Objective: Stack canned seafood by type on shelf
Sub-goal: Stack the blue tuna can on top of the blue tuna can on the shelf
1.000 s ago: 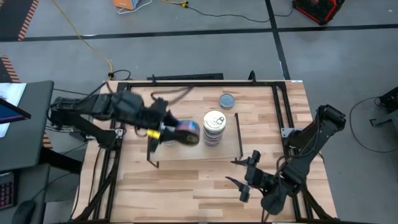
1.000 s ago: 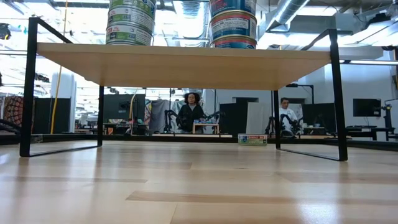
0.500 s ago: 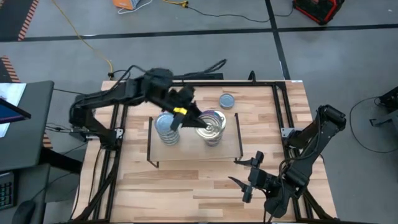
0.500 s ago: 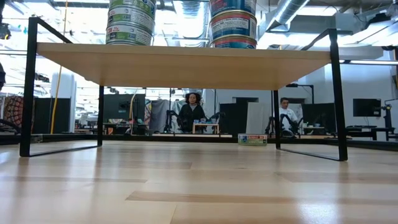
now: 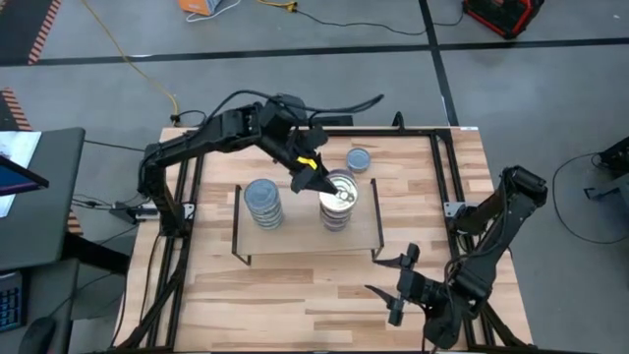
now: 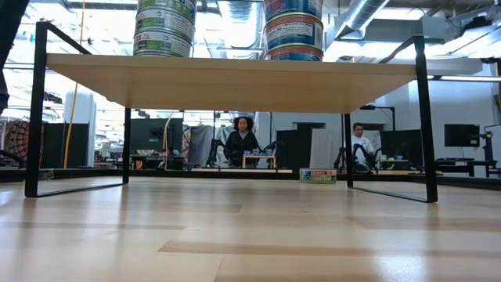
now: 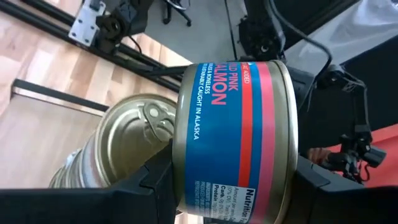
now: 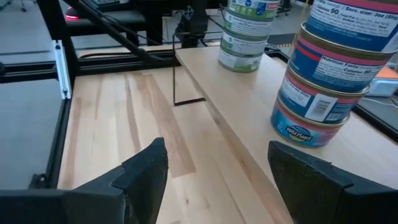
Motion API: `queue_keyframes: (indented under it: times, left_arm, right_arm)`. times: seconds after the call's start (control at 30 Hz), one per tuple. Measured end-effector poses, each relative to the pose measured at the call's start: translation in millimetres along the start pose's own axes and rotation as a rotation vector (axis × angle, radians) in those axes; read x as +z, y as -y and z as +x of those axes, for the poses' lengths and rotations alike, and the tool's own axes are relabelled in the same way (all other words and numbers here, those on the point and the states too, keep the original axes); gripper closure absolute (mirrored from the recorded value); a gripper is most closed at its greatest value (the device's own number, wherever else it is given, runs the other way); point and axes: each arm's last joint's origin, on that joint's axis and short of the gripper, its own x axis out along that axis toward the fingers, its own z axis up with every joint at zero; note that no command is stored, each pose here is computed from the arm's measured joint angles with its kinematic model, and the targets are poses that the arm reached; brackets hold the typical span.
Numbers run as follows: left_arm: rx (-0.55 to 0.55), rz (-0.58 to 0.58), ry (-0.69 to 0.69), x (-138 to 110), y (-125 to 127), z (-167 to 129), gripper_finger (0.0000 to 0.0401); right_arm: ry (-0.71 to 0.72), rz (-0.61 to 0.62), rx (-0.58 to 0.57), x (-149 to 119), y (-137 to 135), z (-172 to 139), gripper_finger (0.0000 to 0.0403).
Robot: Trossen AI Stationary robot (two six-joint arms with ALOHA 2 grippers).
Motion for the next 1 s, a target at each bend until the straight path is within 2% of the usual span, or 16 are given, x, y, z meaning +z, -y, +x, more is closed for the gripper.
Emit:
queue_keyframes:
  times: [0.53, 1.0]
  left_arm:
    - [0.015, -0.031, -0.034, -3.4, -1.9, -2.5, 0.0216]
    - [0.013, 0.02, -0.013, -1.3, -1.3, -2.4, 0.0153]
  right_arm:
    - [0.009, 0.007, -0.01, 0.9, 0.5, 1.3, 0.0101]
    - [0.013, 0.006, -0.015, 1.0, 0.6, 1.3, 0.0101]
